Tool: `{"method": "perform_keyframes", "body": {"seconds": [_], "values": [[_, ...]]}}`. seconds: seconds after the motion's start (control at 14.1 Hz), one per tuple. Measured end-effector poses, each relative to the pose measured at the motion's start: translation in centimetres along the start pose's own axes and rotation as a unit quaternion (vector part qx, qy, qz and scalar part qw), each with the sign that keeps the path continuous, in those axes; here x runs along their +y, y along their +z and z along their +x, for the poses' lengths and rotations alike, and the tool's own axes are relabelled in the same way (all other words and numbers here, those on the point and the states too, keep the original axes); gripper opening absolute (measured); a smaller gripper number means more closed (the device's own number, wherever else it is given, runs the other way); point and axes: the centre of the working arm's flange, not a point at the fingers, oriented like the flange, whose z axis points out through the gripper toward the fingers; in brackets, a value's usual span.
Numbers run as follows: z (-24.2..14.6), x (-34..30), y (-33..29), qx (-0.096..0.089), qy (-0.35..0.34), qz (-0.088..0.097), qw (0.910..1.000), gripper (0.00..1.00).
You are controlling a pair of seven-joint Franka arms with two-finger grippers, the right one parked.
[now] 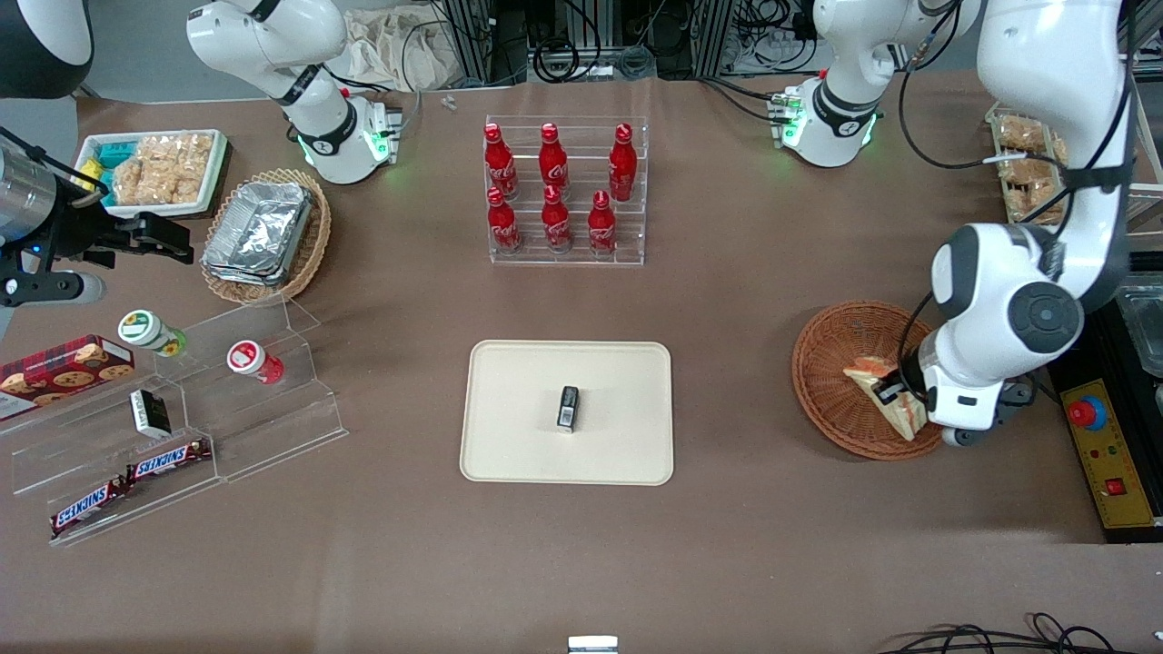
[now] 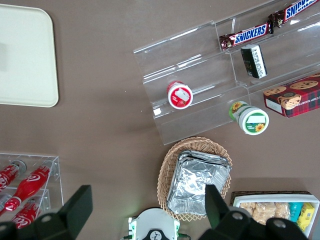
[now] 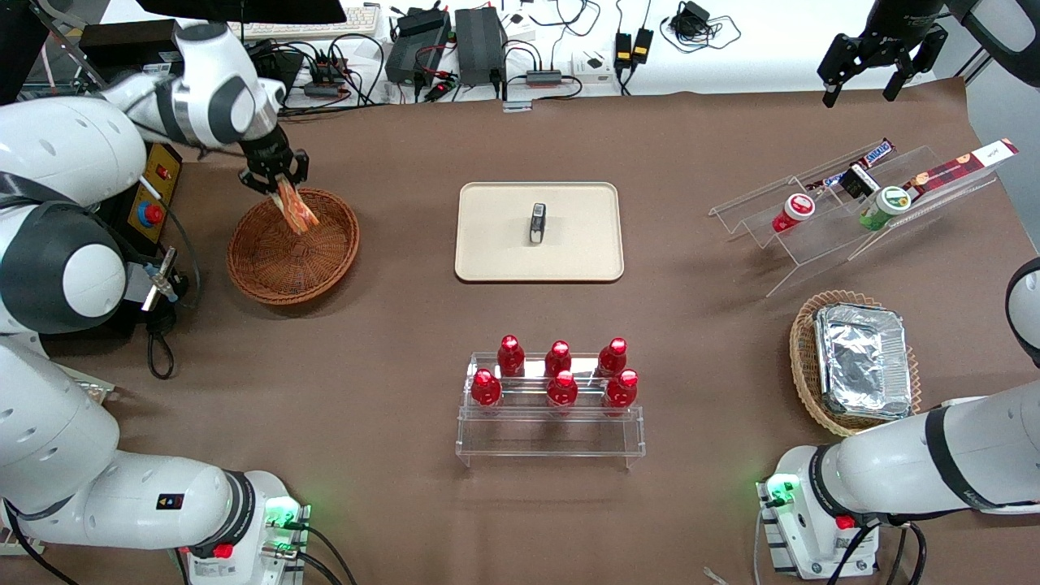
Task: Place sandwich from basket to tray
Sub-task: 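Close the left gripper on the sandwich's upright edge, then lift the sandwich out of the basket with the left gripper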
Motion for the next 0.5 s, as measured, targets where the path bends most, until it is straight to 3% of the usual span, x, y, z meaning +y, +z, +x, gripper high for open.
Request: {"method": "perform_keyframes", "body": {"seconds": [0.35,0.5], "values": [[-0.4,2.0,-10.8,0.003,0.098,0.003,0.9952,0.16],[-2.0,3.8,-13.2,0.014,0.146,0.016,0.9890,0.16]]}}
